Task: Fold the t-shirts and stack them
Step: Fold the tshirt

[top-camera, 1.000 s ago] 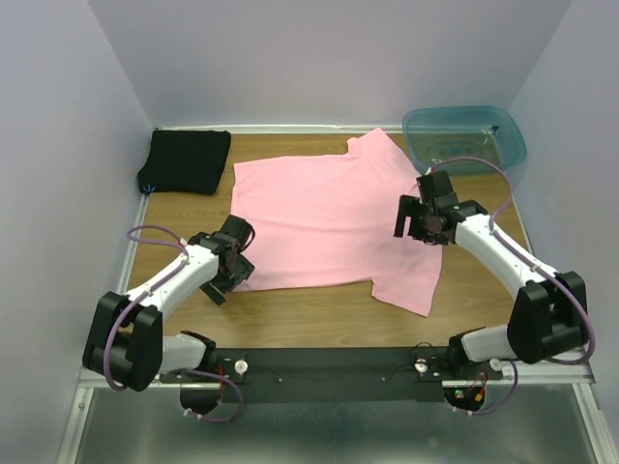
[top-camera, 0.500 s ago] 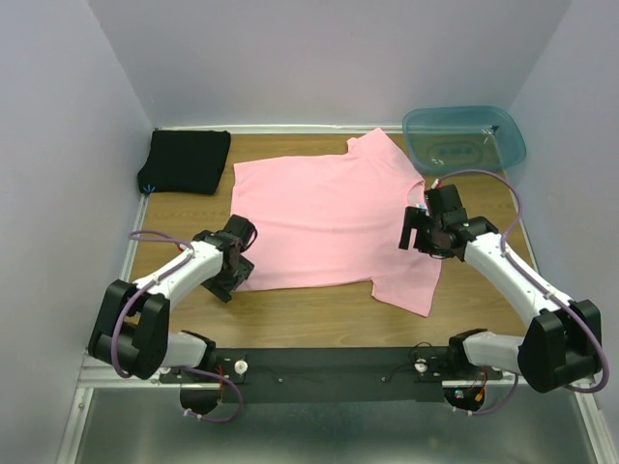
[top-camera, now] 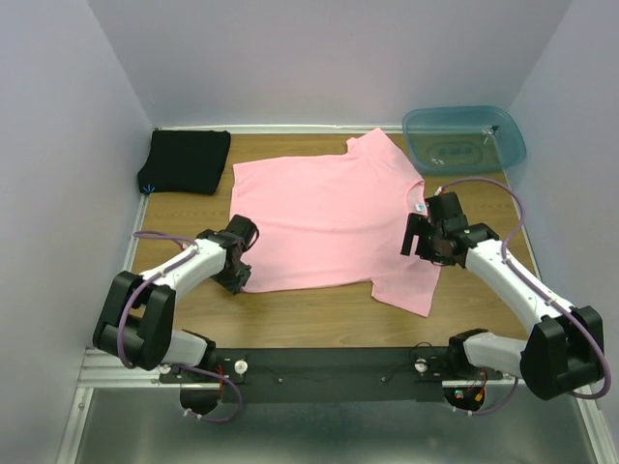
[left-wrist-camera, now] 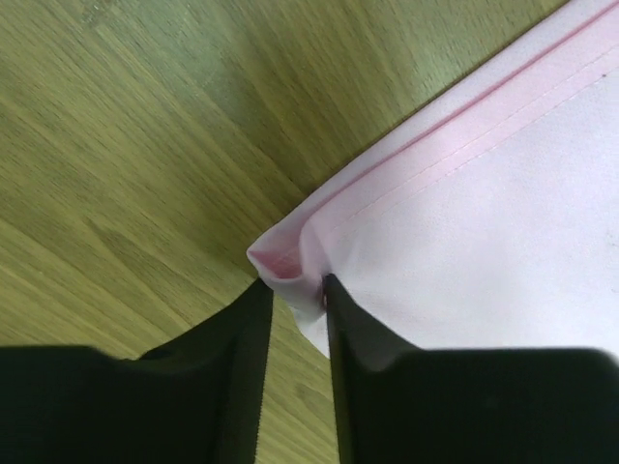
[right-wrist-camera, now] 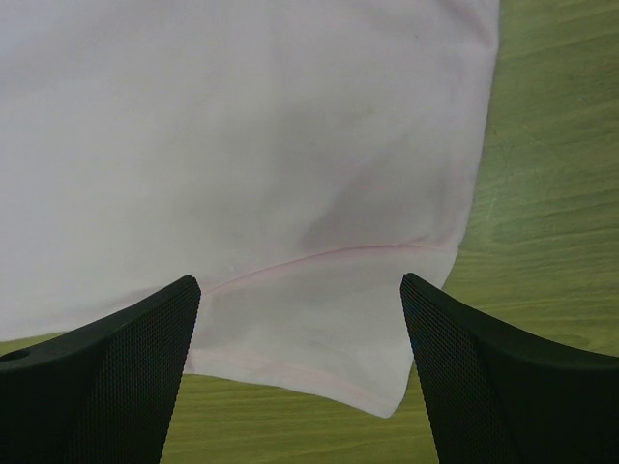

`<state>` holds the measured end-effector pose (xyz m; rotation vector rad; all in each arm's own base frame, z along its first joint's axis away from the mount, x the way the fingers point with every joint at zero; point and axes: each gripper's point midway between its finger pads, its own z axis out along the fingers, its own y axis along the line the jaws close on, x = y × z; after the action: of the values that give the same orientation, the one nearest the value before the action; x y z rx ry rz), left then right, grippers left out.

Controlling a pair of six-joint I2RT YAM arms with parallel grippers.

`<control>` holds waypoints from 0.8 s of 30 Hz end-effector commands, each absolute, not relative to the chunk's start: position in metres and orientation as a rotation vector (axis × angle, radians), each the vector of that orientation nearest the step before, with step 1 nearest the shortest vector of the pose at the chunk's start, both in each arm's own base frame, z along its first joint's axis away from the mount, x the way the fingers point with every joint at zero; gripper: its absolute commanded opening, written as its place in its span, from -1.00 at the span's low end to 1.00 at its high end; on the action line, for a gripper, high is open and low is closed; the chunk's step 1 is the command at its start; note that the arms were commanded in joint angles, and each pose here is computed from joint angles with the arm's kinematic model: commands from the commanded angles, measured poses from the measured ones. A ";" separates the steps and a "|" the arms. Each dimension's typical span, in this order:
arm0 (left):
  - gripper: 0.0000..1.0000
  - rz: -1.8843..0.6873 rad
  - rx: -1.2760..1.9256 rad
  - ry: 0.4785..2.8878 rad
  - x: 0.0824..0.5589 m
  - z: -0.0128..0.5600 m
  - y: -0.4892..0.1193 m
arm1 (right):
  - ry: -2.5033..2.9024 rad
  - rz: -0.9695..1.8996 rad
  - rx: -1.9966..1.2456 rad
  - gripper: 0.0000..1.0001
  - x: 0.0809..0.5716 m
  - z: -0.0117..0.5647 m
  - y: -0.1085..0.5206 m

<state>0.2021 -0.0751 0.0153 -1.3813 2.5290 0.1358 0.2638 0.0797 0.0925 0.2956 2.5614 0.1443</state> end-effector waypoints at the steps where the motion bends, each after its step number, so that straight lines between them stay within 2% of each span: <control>1: -0.42 0.145 -1.380 2.542 0.198 0.009 -0.075 | 2.583 0.028 0.410 0.84 0.251 0.082 0.058; 4: -0.71 0.109 -1.349 2.542 0.200 0.011 -0.077 | 2.610 0.007 0.516 0.83 0.244 0.073 0.044; 8: -0.91 0.075 -1.311 2.551 0.200 0.013 -0.079 | 2.619 -0.007 0.676 0.75 0.239 0.064 0.023; 12: -0.92 0.041 -1.303 2.542 0.201 0.017 -0.080 | 2.647 0.019 0.766 0.57 0.231 0.052 0.017; 15: -0.90 0.038 -1.287 2.540 0.202 0.017 -0.080 | 2.644 0.008 0.805 0.26 0.230 0.043 0.015; 22: -0.88 0.035 -1.242 2.560 0.203 0.014 -0.080 | 2.602 0.006 0.868 0.00 0.240 0.031 0.012; 24: -0.88 0.031 -1.237 2.559 0.203 0.015 -0.080 | 2.585 -0.002 0.880 -0.01 0.244 0.029 0.009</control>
<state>0.2043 -0.0796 0.0160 -1.2611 2.5588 0.0436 0.2346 0.0135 0.0352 0.8198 2.6383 -0.0022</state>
